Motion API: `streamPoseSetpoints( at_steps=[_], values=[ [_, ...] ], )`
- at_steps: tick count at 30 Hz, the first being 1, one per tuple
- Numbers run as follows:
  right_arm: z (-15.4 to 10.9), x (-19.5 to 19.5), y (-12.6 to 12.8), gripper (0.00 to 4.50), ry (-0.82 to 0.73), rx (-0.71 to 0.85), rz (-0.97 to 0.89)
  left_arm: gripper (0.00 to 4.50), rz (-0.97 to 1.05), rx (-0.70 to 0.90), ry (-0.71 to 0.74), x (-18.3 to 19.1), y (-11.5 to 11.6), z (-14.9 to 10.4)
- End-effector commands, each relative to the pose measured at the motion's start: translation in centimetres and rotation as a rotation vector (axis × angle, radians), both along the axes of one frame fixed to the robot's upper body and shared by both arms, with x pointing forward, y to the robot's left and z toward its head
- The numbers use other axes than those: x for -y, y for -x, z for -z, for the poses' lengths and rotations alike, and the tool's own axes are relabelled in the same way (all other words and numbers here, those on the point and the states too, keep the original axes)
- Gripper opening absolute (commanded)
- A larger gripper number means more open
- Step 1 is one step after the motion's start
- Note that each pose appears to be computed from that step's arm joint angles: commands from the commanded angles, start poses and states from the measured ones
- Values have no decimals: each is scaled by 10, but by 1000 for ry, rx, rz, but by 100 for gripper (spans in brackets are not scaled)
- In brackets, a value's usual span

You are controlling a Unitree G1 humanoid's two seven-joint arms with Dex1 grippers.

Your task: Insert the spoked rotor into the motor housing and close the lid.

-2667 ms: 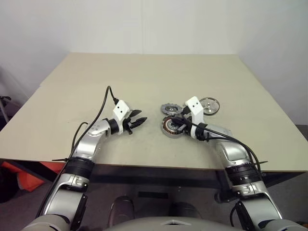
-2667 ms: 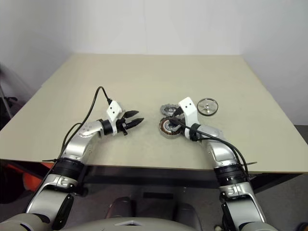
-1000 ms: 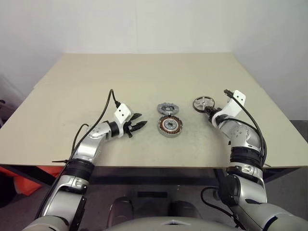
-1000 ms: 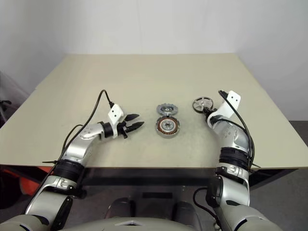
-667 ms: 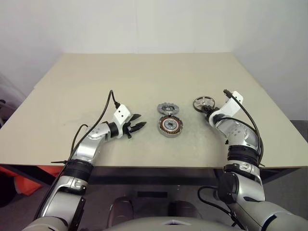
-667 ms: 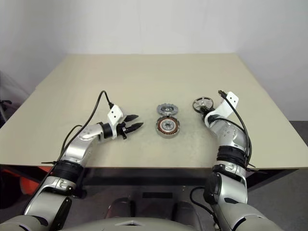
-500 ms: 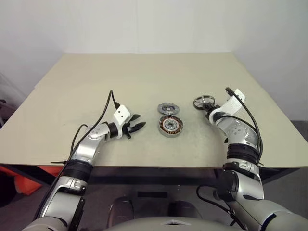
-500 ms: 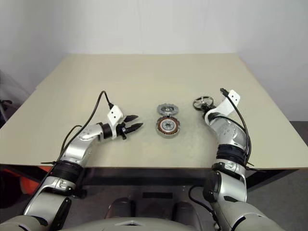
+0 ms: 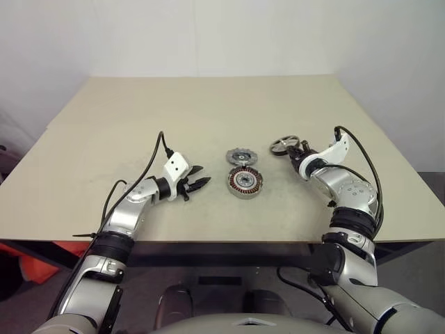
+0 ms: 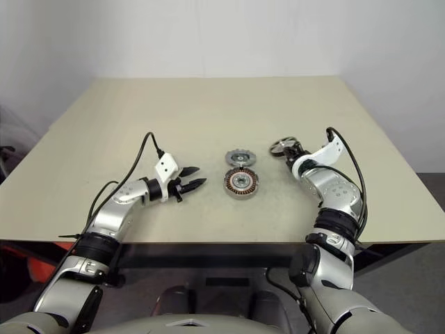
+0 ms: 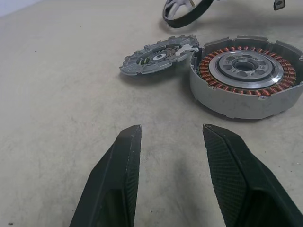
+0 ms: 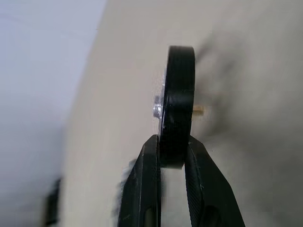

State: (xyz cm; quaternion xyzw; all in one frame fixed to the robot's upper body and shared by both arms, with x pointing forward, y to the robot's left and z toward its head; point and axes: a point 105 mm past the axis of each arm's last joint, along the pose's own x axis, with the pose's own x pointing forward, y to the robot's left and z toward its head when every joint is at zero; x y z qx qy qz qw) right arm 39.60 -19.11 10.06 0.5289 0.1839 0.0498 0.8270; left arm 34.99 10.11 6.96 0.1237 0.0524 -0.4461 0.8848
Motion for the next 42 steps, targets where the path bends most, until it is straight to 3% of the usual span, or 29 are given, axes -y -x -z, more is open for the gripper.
streamPoseSetpoints(
  at_steps=[1,15,42],
  values=[
    [-43,-15,12,75,-98,163,-116,219,4,43,-7,0,-2,-8],
    [-26,-50,87,75,-152,140,-419,219,8,31,-29,-3,1,-2],
    [-4,-74,98,75,-215,14,-421,219,14,25,-55,-7,5,2]
  ],
)
